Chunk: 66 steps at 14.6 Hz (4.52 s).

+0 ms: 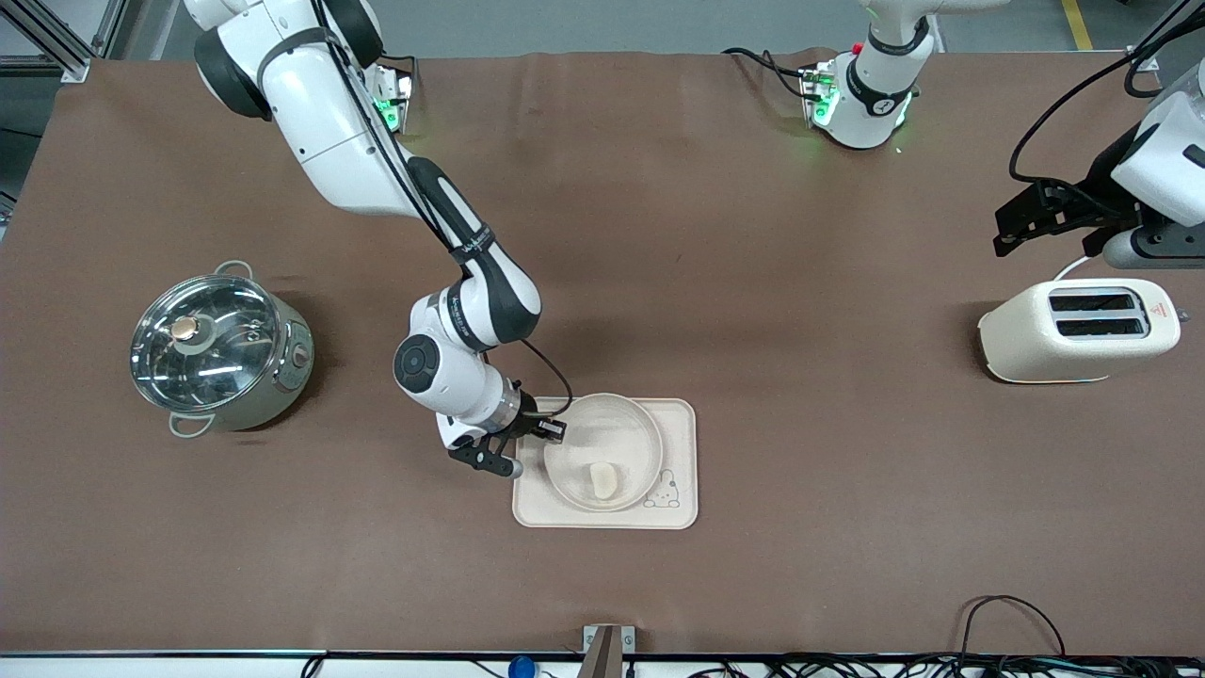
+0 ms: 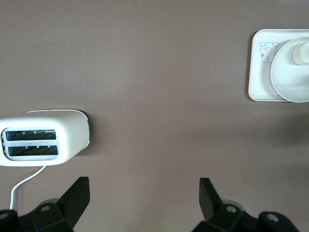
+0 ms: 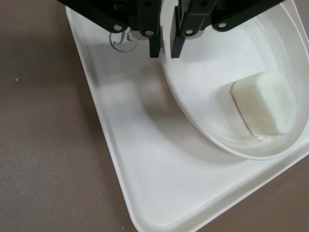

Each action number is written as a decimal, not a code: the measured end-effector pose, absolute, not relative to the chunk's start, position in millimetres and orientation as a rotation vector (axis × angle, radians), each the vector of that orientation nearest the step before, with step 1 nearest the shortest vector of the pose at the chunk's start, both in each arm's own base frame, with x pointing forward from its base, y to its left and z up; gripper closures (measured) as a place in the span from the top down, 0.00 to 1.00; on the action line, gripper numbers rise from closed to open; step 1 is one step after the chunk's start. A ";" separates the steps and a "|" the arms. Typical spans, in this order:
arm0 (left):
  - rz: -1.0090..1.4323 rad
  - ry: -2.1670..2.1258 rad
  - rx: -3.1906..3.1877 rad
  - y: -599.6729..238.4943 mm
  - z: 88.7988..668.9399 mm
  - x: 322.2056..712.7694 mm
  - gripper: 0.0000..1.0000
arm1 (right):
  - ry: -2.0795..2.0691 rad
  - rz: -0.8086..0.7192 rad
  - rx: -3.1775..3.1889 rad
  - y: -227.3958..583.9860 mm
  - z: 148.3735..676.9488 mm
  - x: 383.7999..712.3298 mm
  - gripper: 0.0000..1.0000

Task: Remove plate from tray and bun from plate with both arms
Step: 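Close the right gripper on the plate rim while the left gripper lowers, then lift the plate off the tray with the right gripper and set it beside, then reach the left gripper into the plate and grasp the white bun, then open the right gripper off the plate while the left gripper lifts the bun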

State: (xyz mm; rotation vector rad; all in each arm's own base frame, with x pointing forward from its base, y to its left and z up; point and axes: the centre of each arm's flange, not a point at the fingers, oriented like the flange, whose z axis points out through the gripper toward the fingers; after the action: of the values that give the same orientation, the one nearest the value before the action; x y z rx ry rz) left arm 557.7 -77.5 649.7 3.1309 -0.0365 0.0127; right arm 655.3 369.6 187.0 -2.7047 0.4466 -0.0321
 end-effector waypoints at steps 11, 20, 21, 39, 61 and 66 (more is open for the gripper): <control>0.009 -0.084 3.129 -94.2 648.4 556.1 1.00 | 0.392 -0.064 -2.709 367.5 192.8 660.8 0.04; -0.013 -0.169 3.085 -136.6 617.5 572.5 1.00 | 0.376 0.001 -2.671 378.5 233.6 657.6 0.04; -0.020 -0.170 3.083 -142.4 610.5 575.9 1.00 | 0.373 0.003 -2.675 376.8 239.2 652.2 0.04; -0.137 0.339 3.024 -277.1 439.6 542.3 1.00 | 0.265 0.089 -2.766 364.9 200.4 490.9 0.04; -0.085 0.964 2.653 -481.7 216.2 533.8 0.78 | 0.373 0.056 -2.652 236.9 320.3 560.2 1.00; -0.099 0.948 2.671 -490.2 207.0 523.6 0.68 | 0.311 0.057 -2.628 104.7 407.2 569.0 1.00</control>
State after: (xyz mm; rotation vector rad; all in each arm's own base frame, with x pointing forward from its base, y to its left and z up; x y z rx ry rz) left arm 523.6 -490.2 207.0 2.6708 0.9484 -0.0993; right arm 569.0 104.7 407.2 -2.6283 0.3107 0.0566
